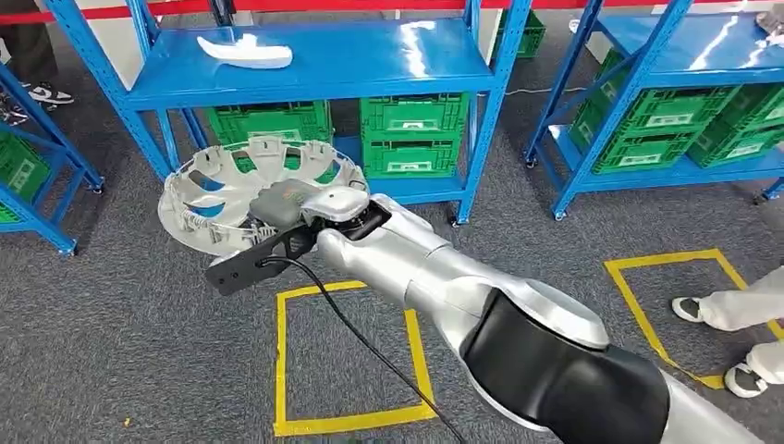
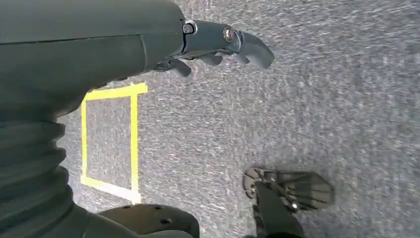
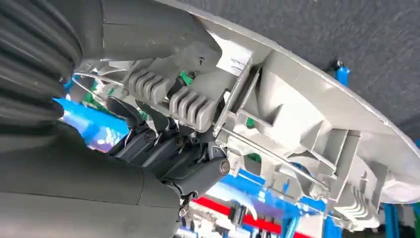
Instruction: Take the parts from the cabinet and place them on the table.
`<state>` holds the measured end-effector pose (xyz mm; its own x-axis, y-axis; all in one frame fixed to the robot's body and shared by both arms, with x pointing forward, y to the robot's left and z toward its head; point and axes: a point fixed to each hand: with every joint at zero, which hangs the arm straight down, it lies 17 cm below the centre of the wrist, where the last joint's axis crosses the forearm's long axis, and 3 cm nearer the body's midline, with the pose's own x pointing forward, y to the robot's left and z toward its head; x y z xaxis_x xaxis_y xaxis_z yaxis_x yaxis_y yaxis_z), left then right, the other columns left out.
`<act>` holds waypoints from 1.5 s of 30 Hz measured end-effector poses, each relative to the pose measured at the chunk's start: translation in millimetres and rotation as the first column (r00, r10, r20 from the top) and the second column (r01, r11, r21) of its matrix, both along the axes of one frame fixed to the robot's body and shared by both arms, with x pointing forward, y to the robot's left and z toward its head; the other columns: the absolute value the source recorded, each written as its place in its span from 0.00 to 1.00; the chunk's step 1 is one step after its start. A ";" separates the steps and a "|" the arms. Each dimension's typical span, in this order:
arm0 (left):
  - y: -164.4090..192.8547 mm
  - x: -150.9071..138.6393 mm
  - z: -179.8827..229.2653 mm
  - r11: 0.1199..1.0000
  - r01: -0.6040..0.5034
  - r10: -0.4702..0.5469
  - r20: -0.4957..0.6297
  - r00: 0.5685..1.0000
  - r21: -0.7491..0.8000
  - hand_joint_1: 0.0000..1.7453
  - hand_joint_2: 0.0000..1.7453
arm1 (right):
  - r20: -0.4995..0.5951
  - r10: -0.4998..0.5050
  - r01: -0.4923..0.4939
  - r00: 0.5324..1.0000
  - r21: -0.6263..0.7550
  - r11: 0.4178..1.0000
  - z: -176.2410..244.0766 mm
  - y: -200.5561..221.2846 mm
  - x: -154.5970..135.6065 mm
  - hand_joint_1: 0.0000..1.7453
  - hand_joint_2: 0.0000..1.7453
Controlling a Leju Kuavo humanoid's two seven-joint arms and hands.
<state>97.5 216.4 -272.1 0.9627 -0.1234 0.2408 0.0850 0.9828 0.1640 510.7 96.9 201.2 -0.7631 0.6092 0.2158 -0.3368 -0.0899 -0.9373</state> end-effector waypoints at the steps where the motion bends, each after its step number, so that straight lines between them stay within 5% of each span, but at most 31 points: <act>1: 0.2 0.4 0.1 1.000 0.001 -0.001 0.002 1.000 0.000 0.00 1.00 | -0.003 -0.001 0.001 1.000 -0.001 1.000 -1.2 -1.0 0.3 0.94 1.00; 45: 2.1 22.0 3.2 0.998 0.070 -0.070 0.023 0.997 0.005 0.00 1.00 | 0.038 -0.113 0.111 0.993 0.047 0.993 0.5 -41.7 35.3 0.94 1.00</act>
<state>119.5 218.5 -268.9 0.9458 -0.1911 0.2627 0.1494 0.9739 0.1708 545.9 55.2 201.7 -0.6995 0.6815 0.2153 -0.3042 -0.0113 -0.9525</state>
